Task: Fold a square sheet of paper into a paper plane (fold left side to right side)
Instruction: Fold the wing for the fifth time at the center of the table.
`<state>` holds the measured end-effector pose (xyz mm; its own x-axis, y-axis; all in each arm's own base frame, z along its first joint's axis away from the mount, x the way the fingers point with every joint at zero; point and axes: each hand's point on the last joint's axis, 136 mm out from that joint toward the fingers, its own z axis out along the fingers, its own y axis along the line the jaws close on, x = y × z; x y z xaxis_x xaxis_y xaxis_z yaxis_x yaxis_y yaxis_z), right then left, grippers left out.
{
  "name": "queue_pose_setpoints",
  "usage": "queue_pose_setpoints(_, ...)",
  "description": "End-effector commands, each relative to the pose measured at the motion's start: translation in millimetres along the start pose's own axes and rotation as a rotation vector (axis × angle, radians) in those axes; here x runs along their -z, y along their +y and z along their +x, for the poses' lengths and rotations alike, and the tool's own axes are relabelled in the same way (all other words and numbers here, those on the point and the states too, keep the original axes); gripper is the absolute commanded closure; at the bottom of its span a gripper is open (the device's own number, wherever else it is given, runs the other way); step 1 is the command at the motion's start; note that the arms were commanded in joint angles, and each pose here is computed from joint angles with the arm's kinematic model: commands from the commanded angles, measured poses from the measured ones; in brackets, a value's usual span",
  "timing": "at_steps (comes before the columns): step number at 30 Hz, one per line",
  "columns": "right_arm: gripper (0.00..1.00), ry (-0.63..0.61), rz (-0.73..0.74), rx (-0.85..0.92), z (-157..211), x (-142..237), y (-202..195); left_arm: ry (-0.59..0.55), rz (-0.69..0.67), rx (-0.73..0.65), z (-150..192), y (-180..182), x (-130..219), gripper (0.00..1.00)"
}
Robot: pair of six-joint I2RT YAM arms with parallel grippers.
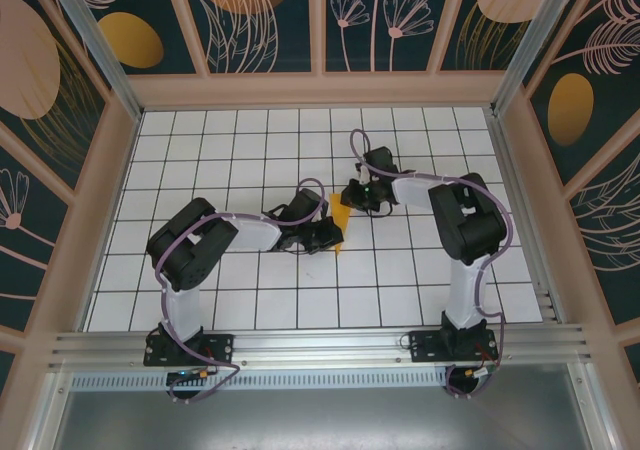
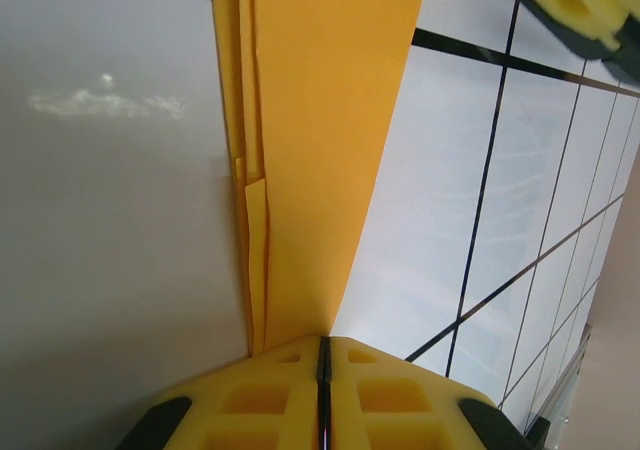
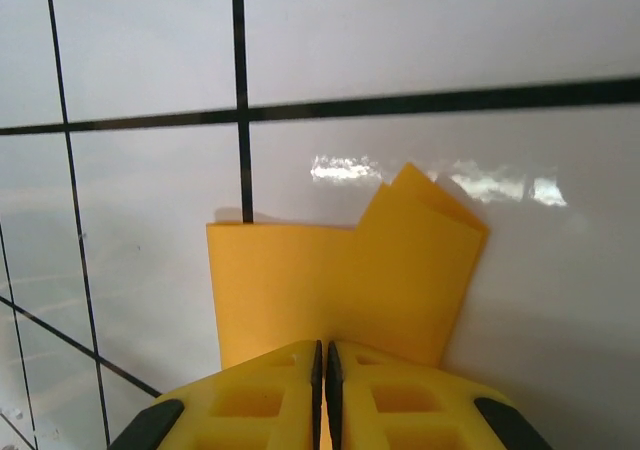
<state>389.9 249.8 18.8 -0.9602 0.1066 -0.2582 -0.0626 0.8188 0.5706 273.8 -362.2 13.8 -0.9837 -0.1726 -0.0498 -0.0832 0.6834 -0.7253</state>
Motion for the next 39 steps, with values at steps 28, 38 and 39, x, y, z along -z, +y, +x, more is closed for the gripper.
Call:
queue_pose_setpoints(28,0.84,-0.075,0.125,-0.019,-45.9,-8.3,-50.1,0.204,-0.151,-0.042,63.8,43.4,5.6,0.87)
queue_pose_setpoints(38,0.84,-0.061,0.117,-0.029,-41.7,-13.4,-52.5,0.241,-0.137,-0.058,80.9,41.2,9.7,0.86)
queue_pose_setpoints(39,0.84,-0.063,0.115,-0.026,-42.4,-12.9,-51.8,0.244,-0.139,-0.056,81.9,41.9,9.9,0.86)
